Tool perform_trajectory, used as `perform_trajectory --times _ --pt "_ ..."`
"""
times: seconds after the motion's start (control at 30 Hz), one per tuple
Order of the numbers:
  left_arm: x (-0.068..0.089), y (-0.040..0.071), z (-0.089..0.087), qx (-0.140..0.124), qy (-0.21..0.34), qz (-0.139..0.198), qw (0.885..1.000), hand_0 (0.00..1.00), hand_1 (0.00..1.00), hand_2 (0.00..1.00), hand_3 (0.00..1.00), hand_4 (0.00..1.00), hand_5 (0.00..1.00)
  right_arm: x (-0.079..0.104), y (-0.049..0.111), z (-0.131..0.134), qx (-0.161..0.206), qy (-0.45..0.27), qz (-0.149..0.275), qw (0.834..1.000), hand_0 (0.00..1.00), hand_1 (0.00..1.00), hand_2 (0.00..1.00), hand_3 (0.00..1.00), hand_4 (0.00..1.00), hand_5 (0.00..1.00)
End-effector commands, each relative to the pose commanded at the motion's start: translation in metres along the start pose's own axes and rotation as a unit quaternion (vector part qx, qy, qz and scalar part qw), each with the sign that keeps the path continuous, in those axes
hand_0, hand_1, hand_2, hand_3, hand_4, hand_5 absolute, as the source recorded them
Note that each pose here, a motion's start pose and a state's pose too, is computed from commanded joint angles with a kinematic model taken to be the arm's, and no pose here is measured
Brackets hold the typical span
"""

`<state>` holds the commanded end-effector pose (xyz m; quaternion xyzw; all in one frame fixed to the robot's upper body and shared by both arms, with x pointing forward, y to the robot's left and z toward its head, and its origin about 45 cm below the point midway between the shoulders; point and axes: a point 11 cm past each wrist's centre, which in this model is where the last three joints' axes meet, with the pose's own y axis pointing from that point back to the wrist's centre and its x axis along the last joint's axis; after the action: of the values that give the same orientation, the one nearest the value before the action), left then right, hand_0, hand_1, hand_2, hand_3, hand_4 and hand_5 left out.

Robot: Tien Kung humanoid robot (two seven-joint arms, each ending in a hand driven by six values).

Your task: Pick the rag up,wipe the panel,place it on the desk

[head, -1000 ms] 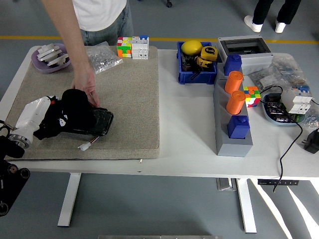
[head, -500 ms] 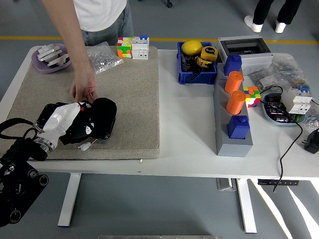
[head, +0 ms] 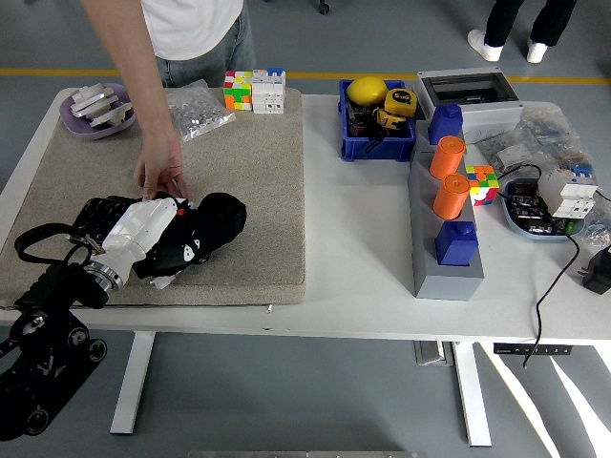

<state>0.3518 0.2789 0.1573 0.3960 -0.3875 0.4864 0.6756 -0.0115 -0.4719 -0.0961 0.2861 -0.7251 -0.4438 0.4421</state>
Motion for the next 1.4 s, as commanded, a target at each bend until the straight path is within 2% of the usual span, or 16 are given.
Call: perform_trajectory --times 0.23,0.53,0.97,1.4 --pt "0.001 0.001 -0.022 0.03 0.004 0.007 1.0 0.284 0.271 0.52 0.447 0.046 0.002 -0.001 0.0 -0.001 0.002 -0.001 -0.001 1.0 0.728 0.65 0.675 0.627 0.995 0.531" --pt "0.008 0.005 -0.06 0.078 0.009 0.023 0.997 0.295 0.276 0.52 0.448 0.053 0.002 0.0 0.0 -0.002 0.003 -0.003 0.0 1.0 0.728 0.65 0.675 0.627 0.995 0.531" --pt "0.034 0.014 -0.106 0.136 -0.001 0.047 0.99 0.296 0.28 0.518 0.448 0.051 0.002 -0.001 0.0 -0.005 0.007 -0.004 -0.002 1.0 0.728 0.646 0.675 0.626 0.995 0.529" --pt "0.051 0.027 -0.147 0.192 -0.001 0.067 0.979 0.295 0.286 0.516 0.448 0.04 0.002 0.0 0.0 -0.006 0.007 -0.006 -0.001 1.0 0.728 0.644 0.675 0.626 0.995 0.529"
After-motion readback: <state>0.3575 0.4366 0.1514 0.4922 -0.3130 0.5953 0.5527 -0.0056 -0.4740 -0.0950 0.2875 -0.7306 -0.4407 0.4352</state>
